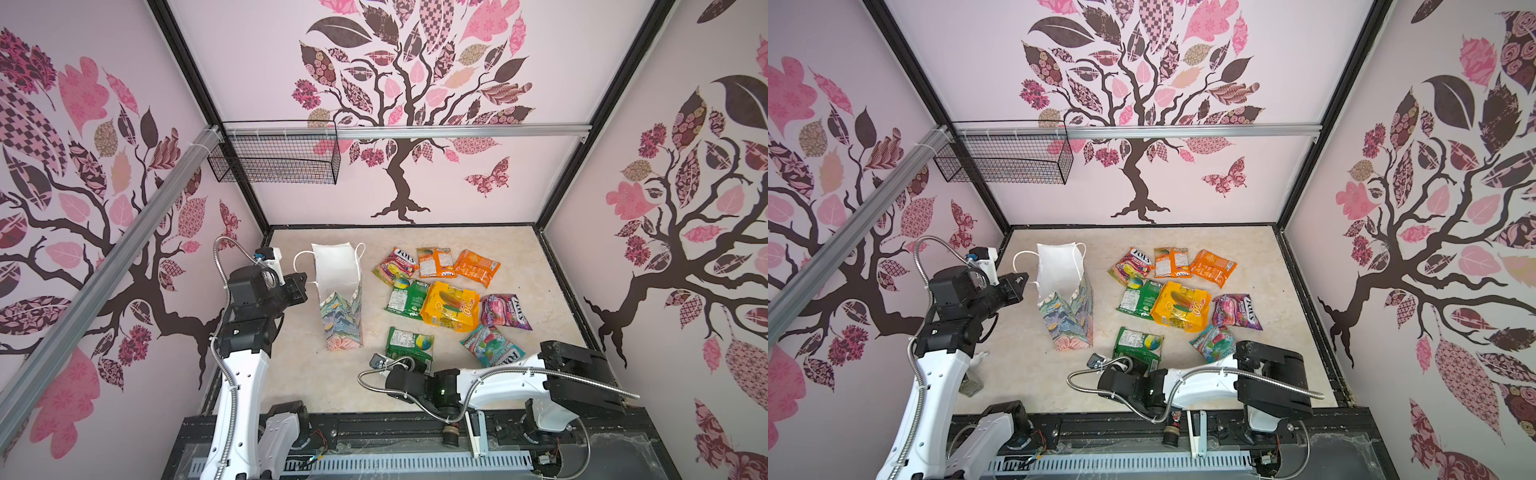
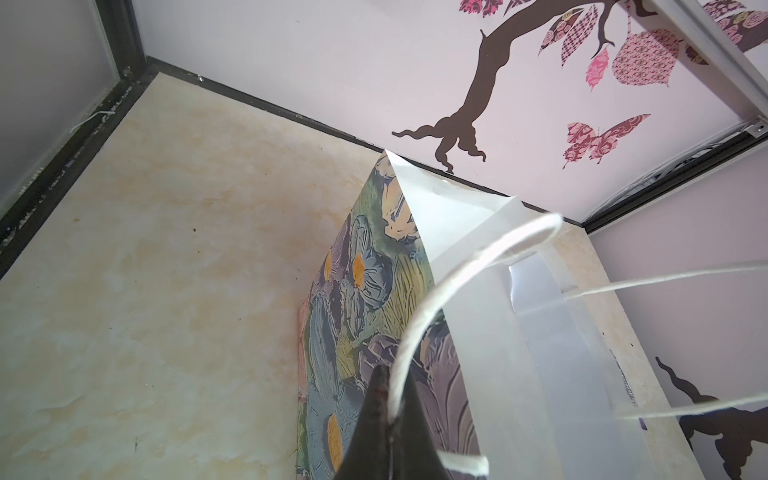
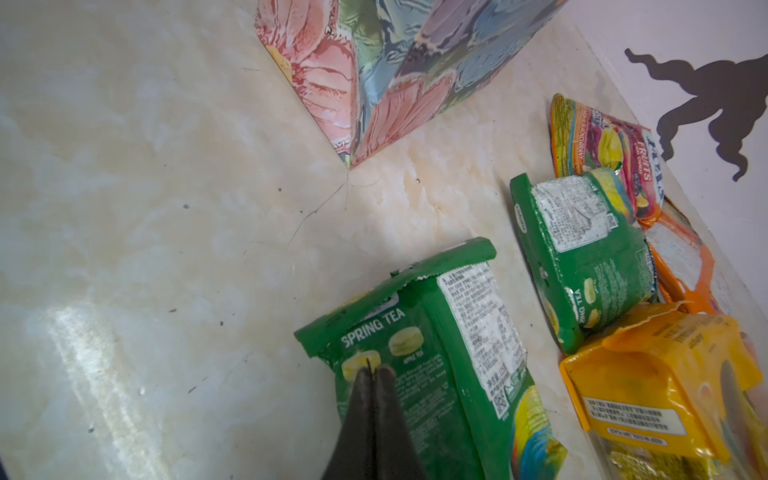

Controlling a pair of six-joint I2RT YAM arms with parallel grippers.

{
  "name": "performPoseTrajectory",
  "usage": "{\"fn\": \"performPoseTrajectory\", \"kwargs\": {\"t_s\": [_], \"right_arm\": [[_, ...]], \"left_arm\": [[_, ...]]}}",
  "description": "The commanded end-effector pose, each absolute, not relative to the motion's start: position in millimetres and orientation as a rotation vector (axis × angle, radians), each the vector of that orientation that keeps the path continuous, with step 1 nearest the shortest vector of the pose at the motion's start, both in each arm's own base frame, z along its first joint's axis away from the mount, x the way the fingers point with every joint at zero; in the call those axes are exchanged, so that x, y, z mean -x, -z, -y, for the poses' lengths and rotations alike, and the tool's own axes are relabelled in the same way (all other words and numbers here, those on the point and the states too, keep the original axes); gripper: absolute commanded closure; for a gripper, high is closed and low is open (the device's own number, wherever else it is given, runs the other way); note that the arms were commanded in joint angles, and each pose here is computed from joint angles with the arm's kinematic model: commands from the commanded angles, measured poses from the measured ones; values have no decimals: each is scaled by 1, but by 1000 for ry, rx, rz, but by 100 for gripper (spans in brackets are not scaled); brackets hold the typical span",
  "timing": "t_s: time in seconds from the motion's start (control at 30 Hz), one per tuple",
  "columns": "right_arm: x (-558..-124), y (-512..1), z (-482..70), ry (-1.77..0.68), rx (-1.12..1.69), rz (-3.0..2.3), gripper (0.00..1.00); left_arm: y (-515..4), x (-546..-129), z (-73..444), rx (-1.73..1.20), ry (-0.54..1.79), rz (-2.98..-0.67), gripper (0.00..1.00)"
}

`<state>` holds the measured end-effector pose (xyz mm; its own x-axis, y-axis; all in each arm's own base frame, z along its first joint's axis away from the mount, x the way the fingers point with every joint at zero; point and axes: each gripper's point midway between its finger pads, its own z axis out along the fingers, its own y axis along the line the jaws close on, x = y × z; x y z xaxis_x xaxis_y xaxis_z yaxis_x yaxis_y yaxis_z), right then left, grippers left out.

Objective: Place the snacks into the paper bag
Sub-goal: 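Lower the right gripper onto the green Spring Tea candy bag nearest the robot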

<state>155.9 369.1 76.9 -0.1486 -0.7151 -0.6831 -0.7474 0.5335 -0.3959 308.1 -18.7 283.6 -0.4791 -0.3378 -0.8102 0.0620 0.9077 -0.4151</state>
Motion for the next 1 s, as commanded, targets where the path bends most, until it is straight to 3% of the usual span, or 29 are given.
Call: {"fn": "performPoseTrajectory", "kwargs": {"t_s": [0.0, 0.2, 0.3, 0.33, 0.4, 0.67, 0.97], "right_arm": [[-164, -101, -373, -12, 1156, -1869, 100], [-153, -108, -363, -33, 1215, -1917, 99], [-152, -102, -356, 81, 1248, -1876, 50], [-152, -101, -355, 114, 1253, -1848, 40], [-151, -93, -356, 156, 1298, -1814, 29], [-153, -58, -360, 259, 1396, -1731, 25], [-165, -39, -362, 340, 1323, -1698, 23]], "left_arm": [[-302, -302, 23, 159, 494, -1956, 100], [-298, -303, 23, 176, 502, -1968, 100], [-295, -306, 22, 185, 507, -1981, 100], [-295, -306, 22, 187, 506, -1984, 100], [-294, -307, 22, 190, 505, -1991, 100], [-295, -302, 15, 214, 456, -2002, 100], [-288, -295, 18, 209, 461, -2032, 100]]}}
